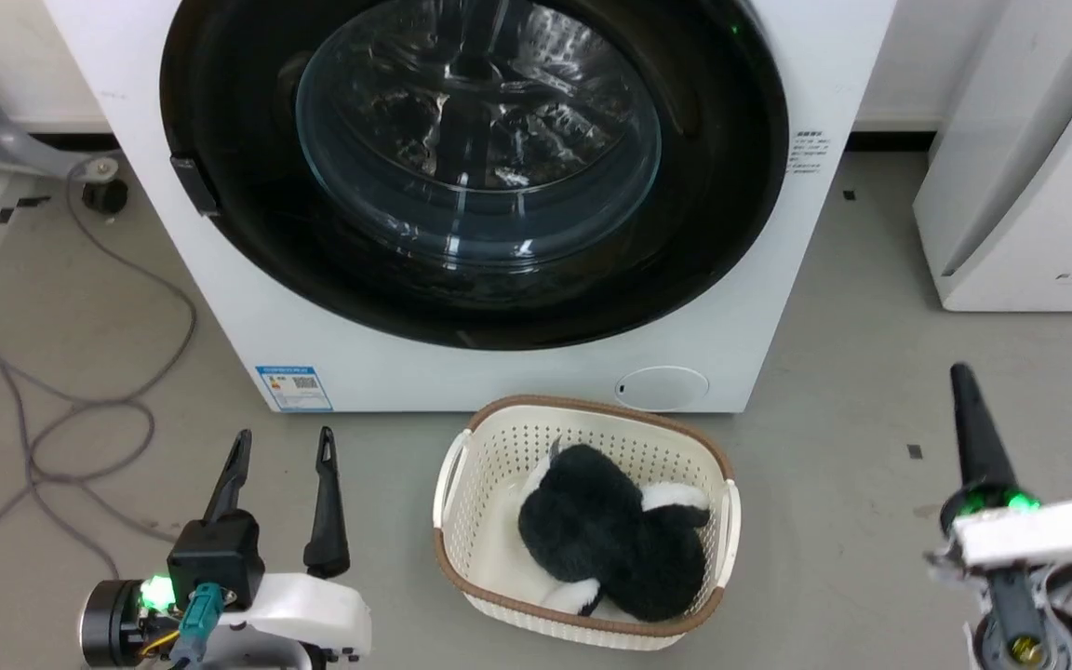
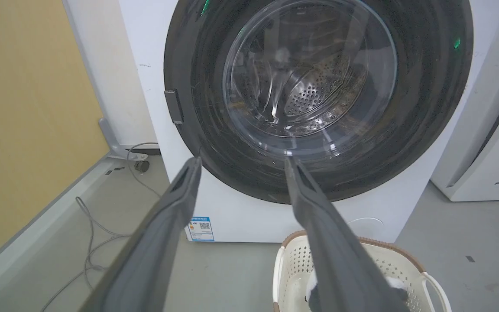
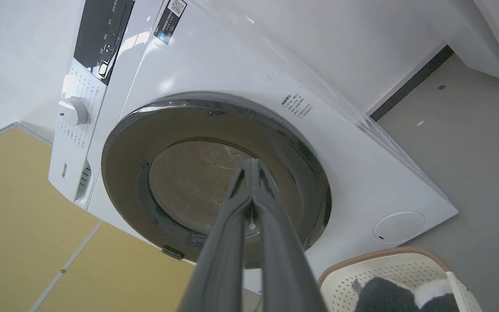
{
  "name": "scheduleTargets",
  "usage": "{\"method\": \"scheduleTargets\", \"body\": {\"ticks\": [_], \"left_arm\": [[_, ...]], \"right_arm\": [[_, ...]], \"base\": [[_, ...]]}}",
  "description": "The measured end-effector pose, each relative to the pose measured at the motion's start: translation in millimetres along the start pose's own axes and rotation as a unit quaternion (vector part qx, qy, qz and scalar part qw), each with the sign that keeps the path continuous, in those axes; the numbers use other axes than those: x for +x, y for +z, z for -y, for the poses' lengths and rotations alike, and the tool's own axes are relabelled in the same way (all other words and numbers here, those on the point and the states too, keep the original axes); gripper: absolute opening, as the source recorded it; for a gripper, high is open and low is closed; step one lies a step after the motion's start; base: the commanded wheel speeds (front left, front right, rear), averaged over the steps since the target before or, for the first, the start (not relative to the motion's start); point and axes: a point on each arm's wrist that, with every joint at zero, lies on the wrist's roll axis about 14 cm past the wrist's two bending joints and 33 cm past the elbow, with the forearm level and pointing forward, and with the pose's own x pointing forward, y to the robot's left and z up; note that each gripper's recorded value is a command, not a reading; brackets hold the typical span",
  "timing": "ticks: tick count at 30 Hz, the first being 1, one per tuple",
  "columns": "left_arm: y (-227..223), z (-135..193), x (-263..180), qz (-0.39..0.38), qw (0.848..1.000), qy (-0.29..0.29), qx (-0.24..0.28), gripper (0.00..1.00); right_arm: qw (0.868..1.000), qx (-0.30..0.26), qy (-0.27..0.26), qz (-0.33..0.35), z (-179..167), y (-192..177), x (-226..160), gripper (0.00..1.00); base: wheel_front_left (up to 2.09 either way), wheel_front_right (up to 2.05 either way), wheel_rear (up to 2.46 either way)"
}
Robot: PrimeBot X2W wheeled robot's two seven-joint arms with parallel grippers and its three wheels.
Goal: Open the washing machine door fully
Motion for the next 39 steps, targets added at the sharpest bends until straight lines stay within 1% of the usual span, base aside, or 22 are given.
{"method": "scheduleTargets", "body": {"ticks": [10,14,23,29,39], "left_arm": [[-2.7,-3.9,15.4,0.005,1.0,0.01,0.002,1.0],[-6.5,-5.8,21.1,0.003,1.0,0.015,0.003,1.0],[-14.5,-9.9,36.8,0.003,1.0,0.026,0.003,1.0],[-19.4,-17.1,47.6,0.005,0.999,0.038,0.008,1.0],[-31.1,-29.5,62.3,0.003,0.998,0.056,0.021,1.0]], "right_arm": [[0.998,0.058,-0.008,0.015,8.6,12.3,47.7,0.0],[0.997,0.072,-0.007,0.015,11.0,15.4,71.7,0.0],[0.996,0.092,0.012,0.008,0.9,15.1,135.4,0.0],[0.995,0.094,0.022,-0.015,-5.4,1.9,175.3,0.0],[0.991,0.092,0.045,-0.091,-22.3,-39.4,229.0,0.0]], "base": [[0.0,0.0,0.0],[0.0,0.0,0.0],[0.0,0.0,0.0],[0.0,0.0,0.0],[0.0,0.0,0.0]]}}
